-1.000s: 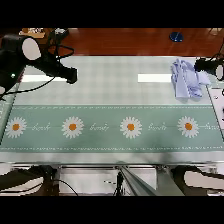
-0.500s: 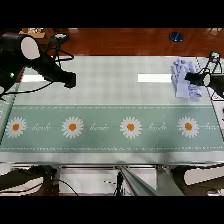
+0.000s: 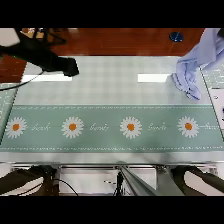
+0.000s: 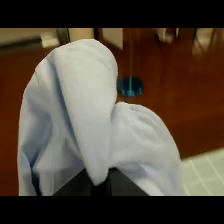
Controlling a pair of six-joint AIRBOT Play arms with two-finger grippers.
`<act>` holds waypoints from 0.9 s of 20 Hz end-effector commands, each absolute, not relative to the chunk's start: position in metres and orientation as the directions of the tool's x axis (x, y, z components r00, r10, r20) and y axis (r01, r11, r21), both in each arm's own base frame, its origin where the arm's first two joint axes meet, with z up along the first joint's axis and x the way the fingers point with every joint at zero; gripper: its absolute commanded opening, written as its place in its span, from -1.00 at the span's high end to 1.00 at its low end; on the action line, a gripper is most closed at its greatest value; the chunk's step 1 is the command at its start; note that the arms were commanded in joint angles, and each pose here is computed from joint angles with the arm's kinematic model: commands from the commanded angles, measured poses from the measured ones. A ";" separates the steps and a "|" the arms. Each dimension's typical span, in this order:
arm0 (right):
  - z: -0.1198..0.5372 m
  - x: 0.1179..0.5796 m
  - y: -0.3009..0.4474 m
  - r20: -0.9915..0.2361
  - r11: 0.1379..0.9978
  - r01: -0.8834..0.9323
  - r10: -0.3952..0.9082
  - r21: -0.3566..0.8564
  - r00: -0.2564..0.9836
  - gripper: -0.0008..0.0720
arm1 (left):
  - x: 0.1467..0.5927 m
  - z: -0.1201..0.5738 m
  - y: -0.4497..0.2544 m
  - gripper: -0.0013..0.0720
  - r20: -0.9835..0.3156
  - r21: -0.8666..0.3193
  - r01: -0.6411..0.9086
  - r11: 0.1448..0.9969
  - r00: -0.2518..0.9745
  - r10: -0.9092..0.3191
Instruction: Fold the shirts.
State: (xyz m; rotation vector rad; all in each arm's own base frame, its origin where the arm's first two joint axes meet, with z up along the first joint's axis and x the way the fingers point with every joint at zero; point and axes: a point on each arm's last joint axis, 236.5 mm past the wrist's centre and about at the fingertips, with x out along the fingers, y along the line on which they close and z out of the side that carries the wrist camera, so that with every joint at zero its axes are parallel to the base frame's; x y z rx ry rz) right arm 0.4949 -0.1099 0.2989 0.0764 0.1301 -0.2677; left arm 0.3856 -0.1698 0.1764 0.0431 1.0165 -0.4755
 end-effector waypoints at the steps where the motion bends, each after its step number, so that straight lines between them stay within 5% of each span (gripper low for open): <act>1: 0.431 0.396 -0.051 0.129 0.985 0.153 -0.162 0.080 0.978 0.92 | 0.362 0.287 -0.182 -1.00 -0.644 -0.210 0.479 0.852 0.588 -0.489; 6: 0.466 0.296 0.003 0.160 0.991 -0.007 -0.014 0.131 0.987 0.92 | 0.289 0.407 -0.159 -1.00 -0.391 -0.128 0.528 0.840 0.751 -0.532; 11: 0.390 0.287 0.060 -0.164 0.973 -0.168 0.193 0.157 0.967 0.92 | 0.236 0.411 -0.133 -1.00 -0.418 -0.079 0.512 0.856 0.762 -0.494; 18: 0.232 0.331 0.232 -0.598 0.835 -0.508 0.521 0.211 0.609 0.92 | 0.224 0.381 -0.123 -1.00 -0.538 -0.093 0.480 0.872 0.713 -0.450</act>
